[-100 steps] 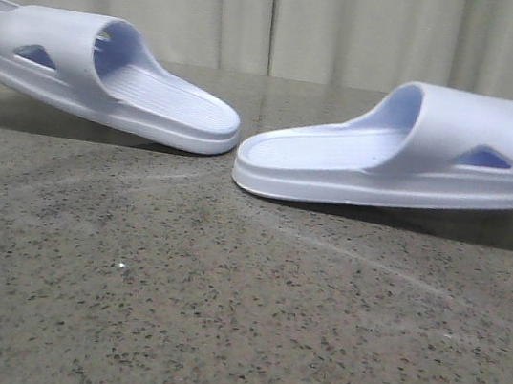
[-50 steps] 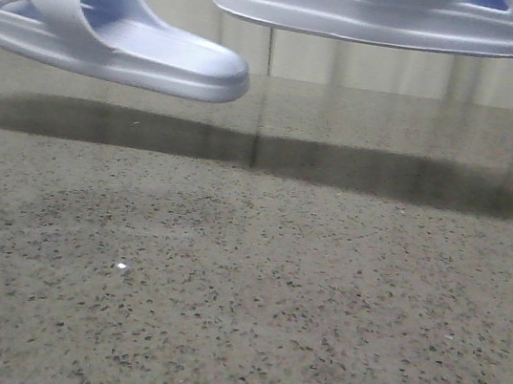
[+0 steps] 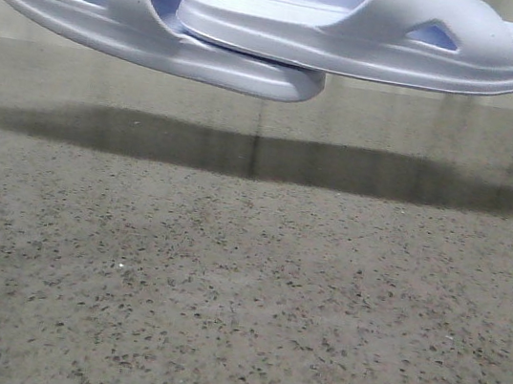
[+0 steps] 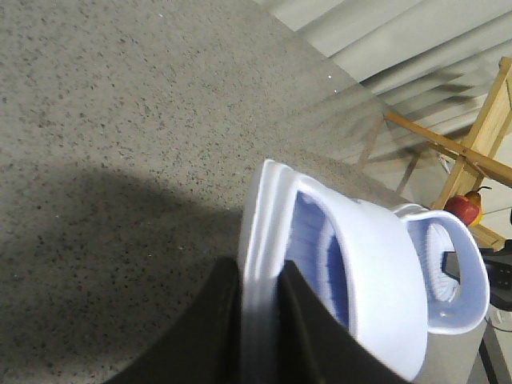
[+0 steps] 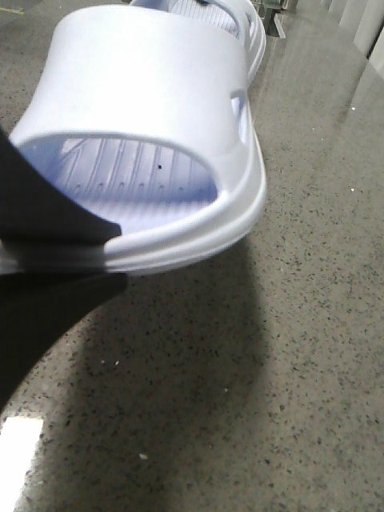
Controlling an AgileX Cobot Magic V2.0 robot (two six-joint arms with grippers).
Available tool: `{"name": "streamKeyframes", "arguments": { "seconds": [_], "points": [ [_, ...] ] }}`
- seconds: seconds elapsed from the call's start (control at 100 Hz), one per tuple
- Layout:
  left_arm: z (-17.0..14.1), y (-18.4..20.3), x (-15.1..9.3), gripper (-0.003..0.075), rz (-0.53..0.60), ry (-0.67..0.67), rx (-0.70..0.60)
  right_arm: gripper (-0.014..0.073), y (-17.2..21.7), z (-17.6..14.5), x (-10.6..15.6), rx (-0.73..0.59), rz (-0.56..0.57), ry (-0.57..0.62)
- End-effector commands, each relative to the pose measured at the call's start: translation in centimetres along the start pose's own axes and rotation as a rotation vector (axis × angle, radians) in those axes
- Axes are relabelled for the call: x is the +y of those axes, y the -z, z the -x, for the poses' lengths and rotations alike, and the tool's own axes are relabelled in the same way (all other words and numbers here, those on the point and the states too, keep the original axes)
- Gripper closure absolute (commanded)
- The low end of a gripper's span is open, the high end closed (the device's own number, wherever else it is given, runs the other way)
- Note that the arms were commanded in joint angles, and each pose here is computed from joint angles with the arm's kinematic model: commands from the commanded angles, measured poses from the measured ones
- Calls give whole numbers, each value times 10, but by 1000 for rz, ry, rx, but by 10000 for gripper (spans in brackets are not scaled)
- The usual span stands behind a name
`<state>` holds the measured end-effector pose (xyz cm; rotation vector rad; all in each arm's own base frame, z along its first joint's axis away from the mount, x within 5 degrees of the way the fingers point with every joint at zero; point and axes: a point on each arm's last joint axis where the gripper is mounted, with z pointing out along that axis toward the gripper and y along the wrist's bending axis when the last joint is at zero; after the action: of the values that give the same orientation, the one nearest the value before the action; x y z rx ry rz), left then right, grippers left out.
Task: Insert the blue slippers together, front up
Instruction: 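Lift both slippers off the table and bring them toward each other, then stack the right gripper's slipper onto the left gripper's slipper, soles together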
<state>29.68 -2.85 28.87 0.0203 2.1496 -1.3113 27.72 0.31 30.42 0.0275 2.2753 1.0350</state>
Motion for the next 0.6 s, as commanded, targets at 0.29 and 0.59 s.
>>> {"name": "streamKeyframes", "arguments": {
  "seconds": [0.29,0.59],
  "points": [
    [1,-9,-38,705,-146,-37,-12,701,-16,9,13,-25,71,19],
    [-4,-18,-45,705,-160,-46,13,701,-47,4,15,28,143,11]
  ]
}}
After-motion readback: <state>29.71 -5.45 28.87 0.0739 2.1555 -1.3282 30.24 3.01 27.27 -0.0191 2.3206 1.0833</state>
